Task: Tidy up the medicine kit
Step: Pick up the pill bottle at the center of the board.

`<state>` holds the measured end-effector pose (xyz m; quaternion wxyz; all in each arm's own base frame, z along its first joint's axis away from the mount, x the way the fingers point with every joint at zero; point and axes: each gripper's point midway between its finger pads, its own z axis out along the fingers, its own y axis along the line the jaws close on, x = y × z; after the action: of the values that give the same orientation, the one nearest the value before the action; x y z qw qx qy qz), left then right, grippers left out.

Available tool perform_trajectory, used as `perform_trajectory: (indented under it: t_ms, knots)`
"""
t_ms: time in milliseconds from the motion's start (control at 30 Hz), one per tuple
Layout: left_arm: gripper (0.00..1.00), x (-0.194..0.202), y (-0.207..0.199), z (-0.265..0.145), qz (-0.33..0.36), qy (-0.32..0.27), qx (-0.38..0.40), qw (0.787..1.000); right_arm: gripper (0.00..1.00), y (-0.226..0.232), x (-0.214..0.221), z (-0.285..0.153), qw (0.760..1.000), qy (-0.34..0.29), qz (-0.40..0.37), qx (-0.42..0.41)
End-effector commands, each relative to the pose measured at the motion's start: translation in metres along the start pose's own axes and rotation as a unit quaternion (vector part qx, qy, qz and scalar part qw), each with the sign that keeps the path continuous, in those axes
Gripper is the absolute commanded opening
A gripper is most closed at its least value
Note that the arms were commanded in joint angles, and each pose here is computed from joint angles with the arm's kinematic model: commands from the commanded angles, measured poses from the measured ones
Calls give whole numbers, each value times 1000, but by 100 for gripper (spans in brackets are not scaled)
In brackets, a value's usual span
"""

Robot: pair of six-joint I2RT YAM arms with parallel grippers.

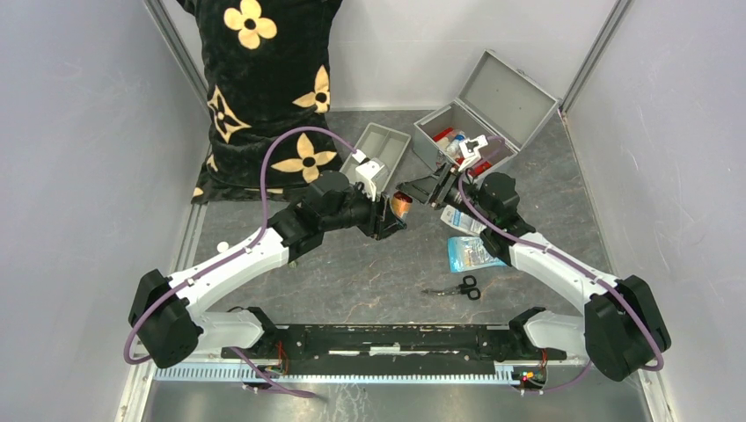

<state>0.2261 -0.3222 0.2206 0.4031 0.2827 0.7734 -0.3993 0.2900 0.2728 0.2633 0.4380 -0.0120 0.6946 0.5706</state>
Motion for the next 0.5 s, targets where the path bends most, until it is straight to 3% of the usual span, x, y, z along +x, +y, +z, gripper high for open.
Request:
perform_trajectory:
  t_ms: [0, 233, 300, 400, 467]
  knots:
    - [44, -29, -14, -6, 13, -52, 21, 998, 56, 22, -6, 2, 999, 10, -30, -32]
    - [46, -25, -14, -5, 10, -47, 21, 999, 25, 21, -9, 1, 999, -2, -30, -33]
    - [55, -24, -14, -6, 8, -47, 21, 999, 16, 20, -13, 1, 999, -13, -40, -26]
    - [74, -27, -14, -8, 8, -52, 17, 998, 12, 16, -23, 2, 997, -24, -67, -4]
    - [81, -29, -12, -10, 8, -52, 7, 999, 11, 7, -34, 2, 994, -32, -103, 34]
